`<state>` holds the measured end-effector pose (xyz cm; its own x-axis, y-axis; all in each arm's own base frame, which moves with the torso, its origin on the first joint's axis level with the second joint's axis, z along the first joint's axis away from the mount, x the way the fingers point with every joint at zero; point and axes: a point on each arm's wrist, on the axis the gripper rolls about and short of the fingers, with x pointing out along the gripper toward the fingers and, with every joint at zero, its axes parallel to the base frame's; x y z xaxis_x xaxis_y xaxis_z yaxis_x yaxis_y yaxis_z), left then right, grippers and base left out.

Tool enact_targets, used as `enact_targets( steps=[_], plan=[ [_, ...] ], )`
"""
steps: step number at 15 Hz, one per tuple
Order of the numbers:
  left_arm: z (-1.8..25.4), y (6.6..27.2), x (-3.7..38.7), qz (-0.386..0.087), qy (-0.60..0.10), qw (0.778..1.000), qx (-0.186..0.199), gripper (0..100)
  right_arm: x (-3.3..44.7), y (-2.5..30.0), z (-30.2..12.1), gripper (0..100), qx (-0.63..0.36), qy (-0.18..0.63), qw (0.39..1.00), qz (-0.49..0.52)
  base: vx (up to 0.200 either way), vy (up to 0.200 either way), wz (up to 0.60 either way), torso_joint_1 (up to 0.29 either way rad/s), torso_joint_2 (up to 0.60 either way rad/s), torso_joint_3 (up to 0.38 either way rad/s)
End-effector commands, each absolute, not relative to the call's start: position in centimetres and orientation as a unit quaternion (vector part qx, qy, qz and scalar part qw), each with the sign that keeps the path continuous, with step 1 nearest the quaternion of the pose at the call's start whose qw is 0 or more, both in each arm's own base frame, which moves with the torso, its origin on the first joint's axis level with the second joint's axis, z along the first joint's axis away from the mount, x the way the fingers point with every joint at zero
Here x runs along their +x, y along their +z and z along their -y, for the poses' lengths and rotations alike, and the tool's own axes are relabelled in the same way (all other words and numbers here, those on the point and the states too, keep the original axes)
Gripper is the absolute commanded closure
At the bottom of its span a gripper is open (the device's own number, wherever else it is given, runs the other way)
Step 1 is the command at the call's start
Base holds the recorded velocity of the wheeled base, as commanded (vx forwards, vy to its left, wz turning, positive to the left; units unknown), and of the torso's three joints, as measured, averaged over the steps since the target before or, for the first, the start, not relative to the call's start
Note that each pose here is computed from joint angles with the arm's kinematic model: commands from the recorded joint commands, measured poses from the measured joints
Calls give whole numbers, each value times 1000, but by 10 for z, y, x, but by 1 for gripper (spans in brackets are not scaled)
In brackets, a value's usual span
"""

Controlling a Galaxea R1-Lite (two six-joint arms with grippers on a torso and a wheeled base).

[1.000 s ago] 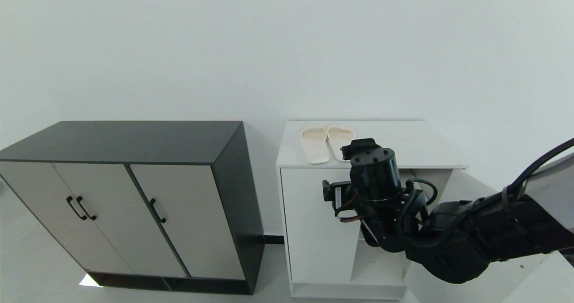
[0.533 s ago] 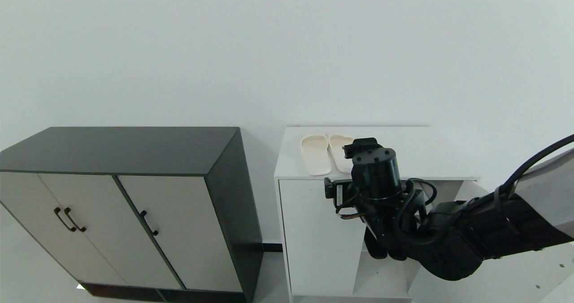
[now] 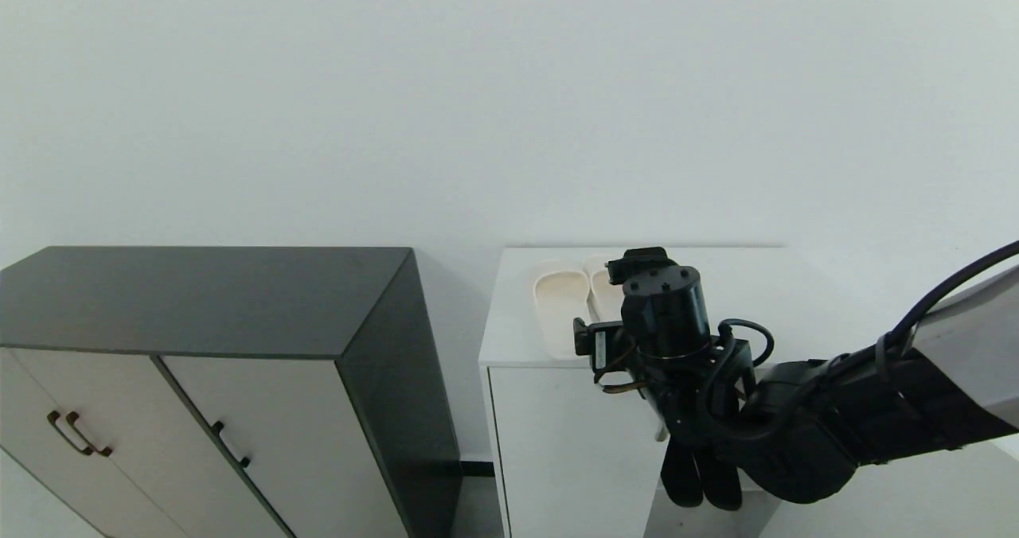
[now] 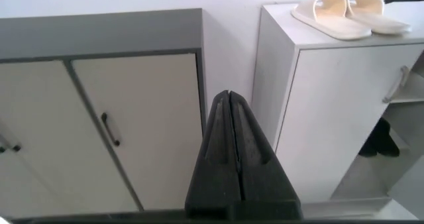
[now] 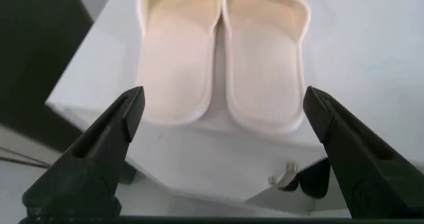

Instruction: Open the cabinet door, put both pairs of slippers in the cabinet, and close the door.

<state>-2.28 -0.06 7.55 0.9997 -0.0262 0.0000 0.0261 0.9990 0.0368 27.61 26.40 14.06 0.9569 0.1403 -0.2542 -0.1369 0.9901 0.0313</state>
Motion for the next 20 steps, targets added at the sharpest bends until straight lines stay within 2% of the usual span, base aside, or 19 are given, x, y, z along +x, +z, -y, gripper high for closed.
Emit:
enact_targets(
  steps=[1,8,12,20],
  plan=[
    [1,76,-23,-1,-13,1000,18,100,277,136,-265,0,2,69,989,-134,200,0,0,2,2,2],
    [1,76,-23,-1,-13,1000,18,100,280,118,-270,0,1,104,983,-150,0,0,0,0,0,0],
    [1,76,-23,-1,-13,1000,18,100,310,94,-278,0,0,92,985,-143,0,0,0,0,0,0],
    [1,76,-23,-1,-13,1000,18,100,357,85,-285,0,6,67,991,-118,0,0,0,0,0,0]
  ],
)
